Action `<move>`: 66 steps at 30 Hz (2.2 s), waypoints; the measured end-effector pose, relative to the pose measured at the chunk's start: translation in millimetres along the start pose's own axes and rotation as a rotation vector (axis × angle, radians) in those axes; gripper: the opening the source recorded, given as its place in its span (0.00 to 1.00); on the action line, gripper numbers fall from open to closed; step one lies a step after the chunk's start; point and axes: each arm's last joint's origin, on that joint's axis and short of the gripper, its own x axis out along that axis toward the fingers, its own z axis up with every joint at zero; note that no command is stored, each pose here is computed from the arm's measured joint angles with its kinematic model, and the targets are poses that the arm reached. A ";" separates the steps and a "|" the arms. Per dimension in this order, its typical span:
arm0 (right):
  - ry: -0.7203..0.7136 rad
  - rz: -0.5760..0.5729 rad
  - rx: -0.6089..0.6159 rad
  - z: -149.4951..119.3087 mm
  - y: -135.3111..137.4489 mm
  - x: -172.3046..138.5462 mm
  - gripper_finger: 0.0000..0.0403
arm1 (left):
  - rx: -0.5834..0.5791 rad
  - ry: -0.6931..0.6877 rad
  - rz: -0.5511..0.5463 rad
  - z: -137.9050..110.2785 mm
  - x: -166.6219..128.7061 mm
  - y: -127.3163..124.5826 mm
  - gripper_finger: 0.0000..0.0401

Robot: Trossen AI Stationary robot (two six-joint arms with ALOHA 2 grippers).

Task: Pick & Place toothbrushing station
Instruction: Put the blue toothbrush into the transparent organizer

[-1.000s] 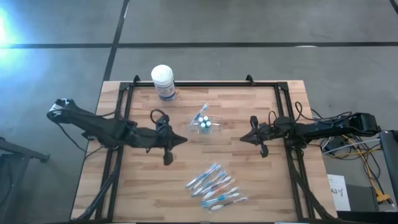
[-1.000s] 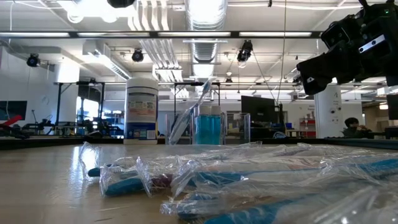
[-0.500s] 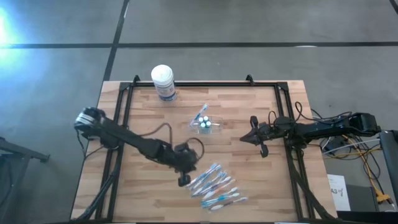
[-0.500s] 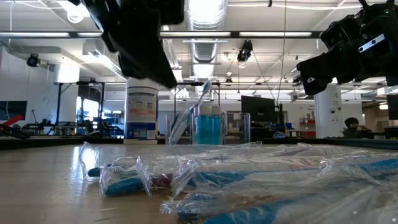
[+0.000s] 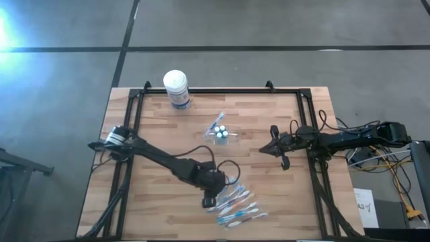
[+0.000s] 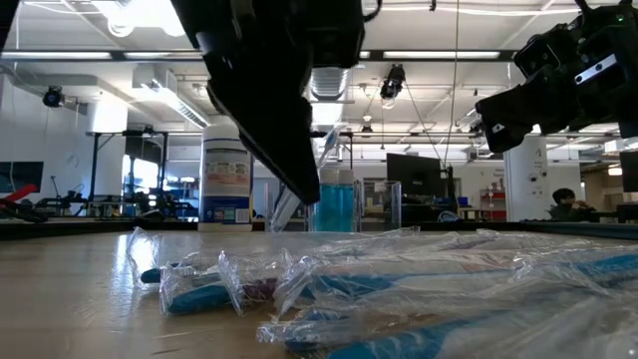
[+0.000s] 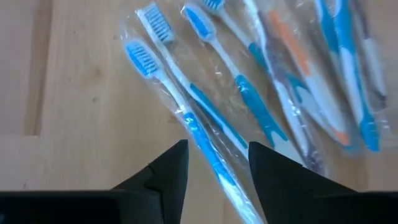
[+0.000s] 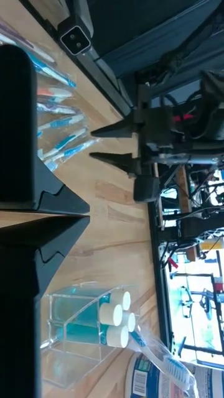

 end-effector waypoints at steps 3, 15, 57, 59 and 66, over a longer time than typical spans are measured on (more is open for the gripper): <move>0.001 -0.001 0.000 -0.1 0.0 0.0 0.03 | 0.002 0.020 0.006 1.4 5.6 -1.0 0.43; 0.002 -0.001 -0.004 -0.2 0.0 0.0 0.03 | 0.002 0.087 0.032 -12.8 18.6 5.2 0.43; 0.000 -0.001 -0.004 0.0 -0.1 0.0 0.03 | 0.169 0.075 0.163 19.9 20.8 19.1 0.43; 0.000 -0.001 -0.004 0.0 0.0 0.0 0.03 | 0.172 0.097 0.172 18.1 29.8 21.5 0.43; 0.000 -0.001 -0.004 0.0 0.0 0.0 0.03 | 0.150 0.132 0.189 15.3 46.6 29.7 0.42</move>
